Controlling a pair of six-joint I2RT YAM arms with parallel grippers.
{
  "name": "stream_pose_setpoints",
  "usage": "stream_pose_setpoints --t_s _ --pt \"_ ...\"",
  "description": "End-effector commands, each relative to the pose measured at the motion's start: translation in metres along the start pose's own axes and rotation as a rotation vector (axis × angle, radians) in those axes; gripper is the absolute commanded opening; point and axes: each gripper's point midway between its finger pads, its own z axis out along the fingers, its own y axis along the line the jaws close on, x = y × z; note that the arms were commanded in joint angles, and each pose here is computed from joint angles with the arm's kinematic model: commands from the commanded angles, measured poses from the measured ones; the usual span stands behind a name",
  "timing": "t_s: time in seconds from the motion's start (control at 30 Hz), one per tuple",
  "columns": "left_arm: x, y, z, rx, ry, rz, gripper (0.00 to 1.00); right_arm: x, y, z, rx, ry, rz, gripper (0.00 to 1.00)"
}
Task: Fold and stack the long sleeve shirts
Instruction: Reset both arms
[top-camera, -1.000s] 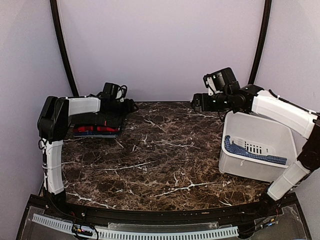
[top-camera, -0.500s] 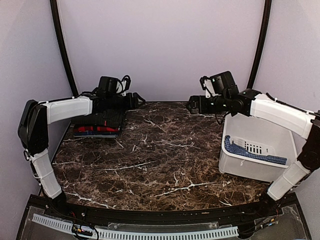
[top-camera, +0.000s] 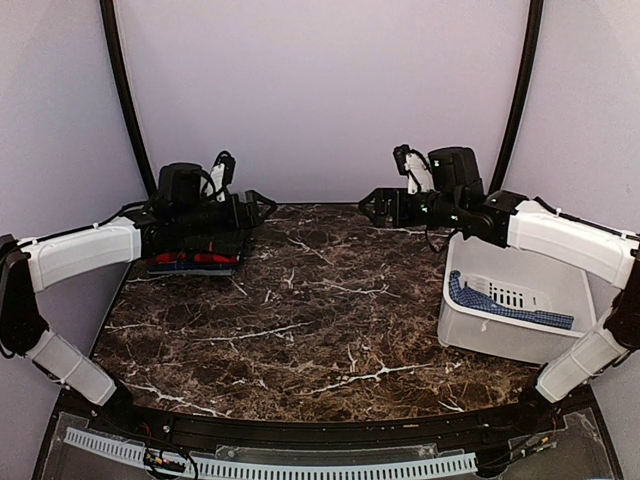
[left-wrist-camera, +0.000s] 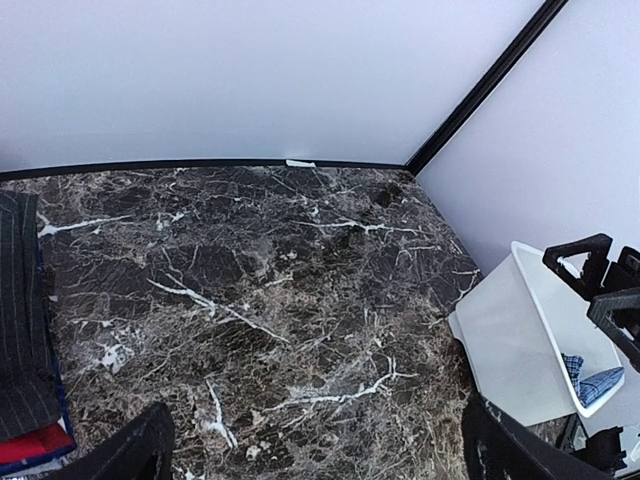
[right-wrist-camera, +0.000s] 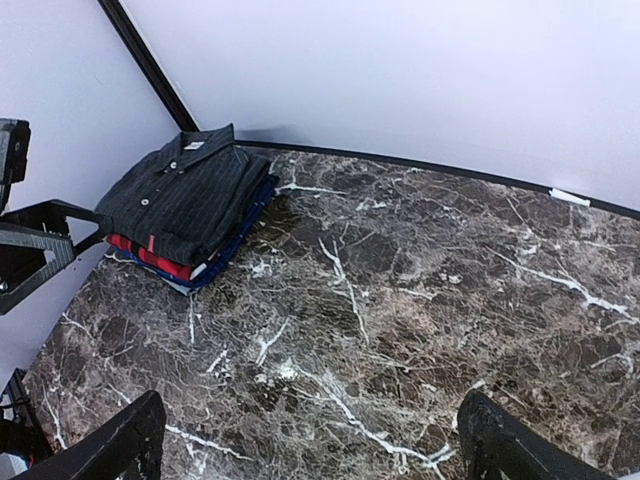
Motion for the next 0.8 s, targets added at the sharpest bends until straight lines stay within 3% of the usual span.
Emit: stream_pose_setpoints --t_s 0.0,0.3,0.77 --pt "-0.009 -0.007 -0.032 0.002 -0.097 0.032 0.99 -0.028 0.022 -0.012 -0.098 -0.123 -0.024 0.99" --pt "-0.005 -0.004 -0.068 -0.028 -0.159 0.086 0.99 -0.036 0.018 -0.010 -0.084 -0.182 0.002 0.99" --pt "-0.013 -0.010 -0.070 -0.011 -0.186 0.101 0.99 -0.033 0.005 -0.011 -0.013 -0.177 0.023 0.99"
